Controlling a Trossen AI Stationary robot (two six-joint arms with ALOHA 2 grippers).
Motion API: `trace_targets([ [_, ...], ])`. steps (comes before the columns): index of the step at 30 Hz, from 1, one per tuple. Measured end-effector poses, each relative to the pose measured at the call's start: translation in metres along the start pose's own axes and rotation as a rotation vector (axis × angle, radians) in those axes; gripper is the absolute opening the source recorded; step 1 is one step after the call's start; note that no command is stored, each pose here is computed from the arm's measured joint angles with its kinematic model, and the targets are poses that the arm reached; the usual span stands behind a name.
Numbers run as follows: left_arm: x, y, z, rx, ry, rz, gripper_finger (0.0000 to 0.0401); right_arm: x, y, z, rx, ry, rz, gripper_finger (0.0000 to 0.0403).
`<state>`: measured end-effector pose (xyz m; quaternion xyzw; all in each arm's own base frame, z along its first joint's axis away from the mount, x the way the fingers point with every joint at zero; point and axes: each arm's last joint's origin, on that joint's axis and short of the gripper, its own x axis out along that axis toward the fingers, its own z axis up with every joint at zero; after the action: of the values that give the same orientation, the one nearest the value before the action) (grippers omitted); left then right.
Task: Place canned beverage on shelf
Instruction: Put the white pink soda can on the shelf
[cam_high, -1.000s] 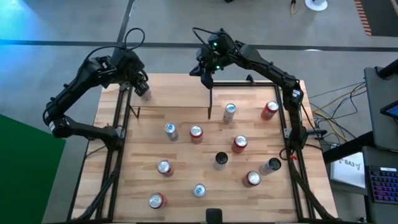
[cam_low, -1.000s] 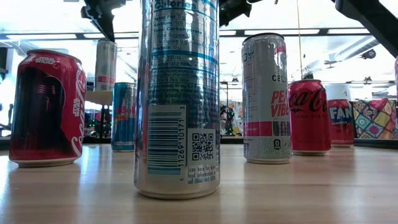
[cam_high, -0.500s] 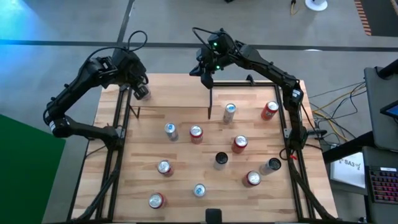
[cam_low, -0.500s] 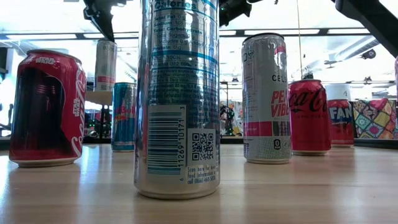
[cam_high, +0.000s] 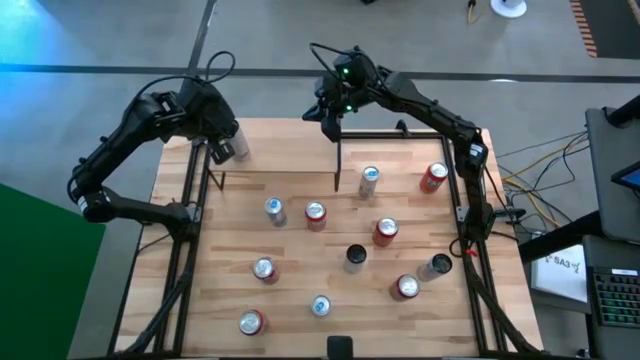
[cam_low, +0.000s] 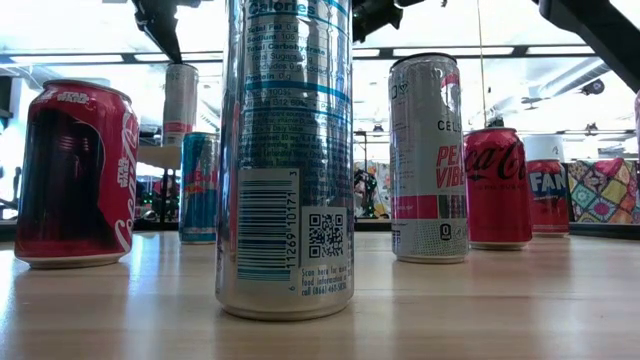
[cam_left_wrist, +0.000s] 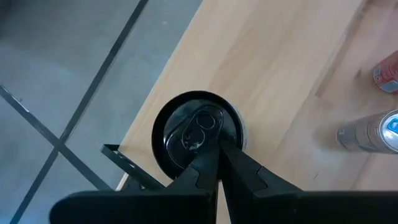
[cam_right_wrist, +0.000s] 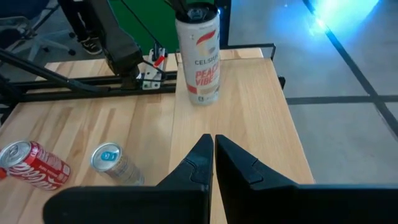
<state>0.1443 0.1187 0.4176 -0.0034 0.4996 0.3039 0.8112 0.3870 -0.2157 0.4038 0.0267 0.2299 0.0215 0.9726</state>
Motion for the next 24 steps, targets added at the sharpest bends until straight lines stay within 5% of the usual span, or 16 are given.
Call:
trace_targets([
  [13, -0.012, 0.006, 0.002, -0.022, -0.021, 0.112, 0.0, 0.01, -0.004, -0.009, 0.021, 0.004, 0.0, 0.0009],
  [21, -0.022, -0.001, 0.002, 0.023, -0.109, -0.183, 0.0, 0.011, -0.005, -0.008, 0.009, -0.023, -0.006, 0.0009],
  [24, -0.02, -0.003, 0.0, 0.029, -0.078, -0.21, 0.0, 0.012, -0.005, -0.009, 0.011, -0.02, -0.005, 0.0009],
])
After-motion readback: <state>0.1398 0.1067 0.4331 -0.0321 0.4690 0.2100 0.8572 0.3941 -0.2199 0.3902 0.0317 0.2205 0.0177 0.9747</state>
